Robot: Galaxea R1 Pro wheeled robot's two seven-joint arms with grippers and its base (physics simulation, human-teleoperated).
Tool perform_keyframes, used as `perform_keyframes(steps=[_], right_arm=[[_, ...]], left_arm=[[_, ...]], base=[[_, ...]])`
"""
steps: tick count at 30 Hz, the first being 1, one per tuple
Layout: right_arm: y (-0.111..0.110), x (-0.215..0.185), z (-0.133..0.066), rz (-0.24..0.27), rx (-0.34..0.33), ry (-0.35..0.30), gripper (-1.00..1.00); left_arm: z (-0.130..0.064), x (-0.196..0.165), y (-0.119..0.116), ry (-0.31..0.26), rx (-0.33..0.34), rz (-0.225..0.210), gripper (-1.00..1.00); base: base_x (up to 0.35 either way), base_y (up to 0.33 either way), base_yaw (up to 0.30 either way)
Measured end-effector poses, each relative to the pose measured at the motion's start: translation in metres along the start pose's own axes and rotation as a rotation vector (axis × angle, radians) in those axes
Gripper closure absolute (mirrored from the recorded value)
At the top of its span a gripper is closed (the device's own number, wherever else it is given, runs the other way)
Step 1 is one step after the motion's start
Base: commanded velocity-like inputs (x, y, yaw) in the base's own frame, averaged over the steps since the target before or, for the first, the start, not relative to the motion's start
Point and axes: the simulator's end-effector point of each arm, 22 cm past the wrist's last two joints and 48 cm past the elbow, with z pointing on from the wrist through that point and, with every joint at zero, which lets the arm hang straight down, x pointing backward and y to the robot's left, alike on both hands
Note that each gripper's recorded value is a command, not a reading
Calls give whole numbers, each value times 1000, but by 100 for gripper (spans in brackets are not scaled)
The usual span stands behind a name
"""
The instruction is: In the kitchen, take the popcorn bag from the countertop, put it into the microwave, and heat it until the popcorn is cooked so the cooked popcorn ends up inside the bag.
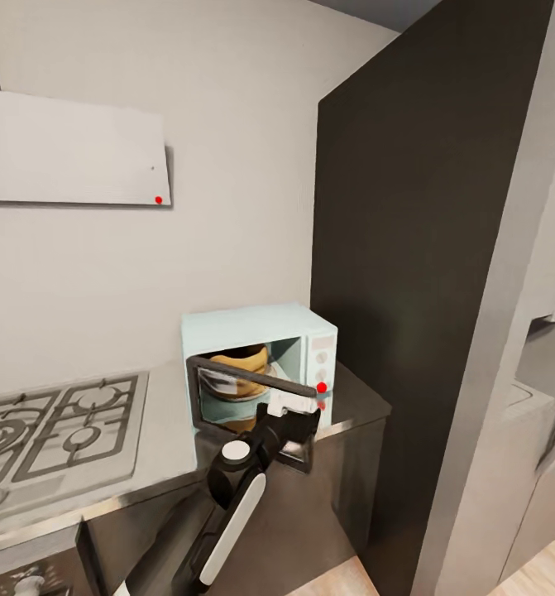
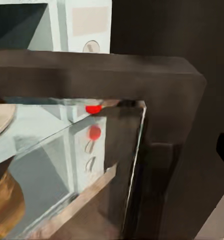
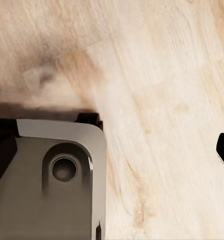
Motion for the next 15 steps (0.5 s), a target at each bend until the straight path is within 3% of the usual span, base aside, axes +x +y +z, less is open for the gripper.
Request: perform_keyframes(steps=[9,15], right_arm=[[0,0,0,0,0,0,-100],[0,0,0,0,0,1,-100]], left_arm=[[0,0,-1,0,3,-3,-100],[0,0,0,1,2,-2,-100]], base=[[290,0,0],[34,0,0]])
